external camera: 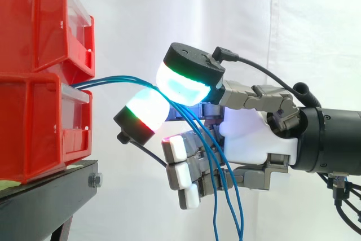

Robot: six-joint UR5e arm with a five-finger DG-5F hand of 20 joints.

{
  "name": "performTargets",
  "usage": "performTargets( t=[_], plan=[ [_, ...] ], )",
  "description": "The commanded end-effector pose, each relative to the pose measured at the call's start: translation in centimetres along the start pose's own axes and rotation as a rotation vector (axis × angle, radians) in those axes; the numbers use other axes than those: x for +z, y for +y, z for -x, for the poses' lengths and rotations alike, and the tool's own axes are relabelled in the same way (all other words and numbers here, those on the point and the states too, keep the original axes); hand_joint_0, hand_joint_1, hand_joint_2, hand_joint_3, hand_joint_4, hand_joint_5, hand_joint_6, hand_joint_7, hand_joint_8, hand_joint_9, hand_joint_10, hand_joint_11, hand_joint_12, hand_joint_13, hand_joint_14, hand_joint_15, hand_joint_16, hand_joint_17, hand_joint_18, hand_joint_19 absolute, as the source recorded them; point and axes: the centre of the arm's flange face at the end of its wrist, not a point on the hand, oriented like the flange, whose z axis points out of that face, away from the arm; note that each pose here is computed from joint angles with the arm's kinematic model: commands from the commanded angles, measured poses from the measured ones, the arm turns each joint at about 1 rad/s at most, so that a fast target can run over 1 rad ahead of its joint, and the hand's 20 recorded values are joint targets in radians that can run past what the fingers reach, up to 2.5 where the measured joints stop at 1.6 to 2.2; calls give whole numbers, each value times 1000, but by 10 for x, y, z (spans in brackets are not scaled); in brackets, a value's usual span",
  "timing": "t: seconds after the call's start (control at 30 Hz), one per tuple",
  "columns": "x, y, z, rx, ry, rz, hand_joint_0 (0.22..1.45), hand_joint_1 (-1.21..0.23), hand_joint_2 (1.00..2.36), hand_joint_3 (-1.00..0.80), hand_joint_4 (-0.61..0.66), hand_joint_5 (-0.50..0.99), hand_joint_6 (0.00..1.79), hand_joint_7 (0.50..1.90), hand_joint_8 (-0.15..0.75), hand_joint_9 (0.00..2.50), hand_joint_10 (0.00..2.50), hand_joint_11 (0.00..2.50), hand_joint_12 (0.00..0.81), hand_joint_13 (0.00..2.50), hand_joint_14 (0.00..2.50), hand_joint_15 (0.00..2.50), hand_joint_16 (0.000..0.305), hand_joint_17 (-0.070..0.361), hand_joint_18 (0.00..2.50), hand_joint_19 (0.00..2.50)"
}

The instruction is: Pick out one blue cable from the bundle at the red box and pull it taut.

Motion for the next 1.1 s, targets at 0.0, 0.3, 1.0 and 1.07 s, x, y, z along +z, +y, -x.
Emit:
performTargets(
  t=[0.0, 0.3, 1.0, 1.07],
  plan=[
    [1, 2, 0, 0, 1, 0, 659, -826, 1022, -155, -127, -148, 938, 1080, 307, 1104, 23, 611, 351, 1075, 21, 564, 47, 105, 924, 650],
    [1, 2, -1, 0, 3, -4, 776, -904, 1012, -370, -212, -141, 966, 1128, 290, 1148, 22, 636, 328, 1095, 23, 568, 43, 96, 923, 622],
    [3, 6, -1, -1, 3, -7, 741, -969, 1000, -500, -170, -139, 966, 1030, 274, 1140, 23, 651, 323, 1102, 23, 568, 41, 93, 944, 580],
    [3, 6, 0, -1, 1, -7, 708, -980, 1000, -500, -131, -137, 964, 1000, 274, 1138, 25, 639, 324, 1101, 23, 566, 41, 93, 944, 581]
  ],
)
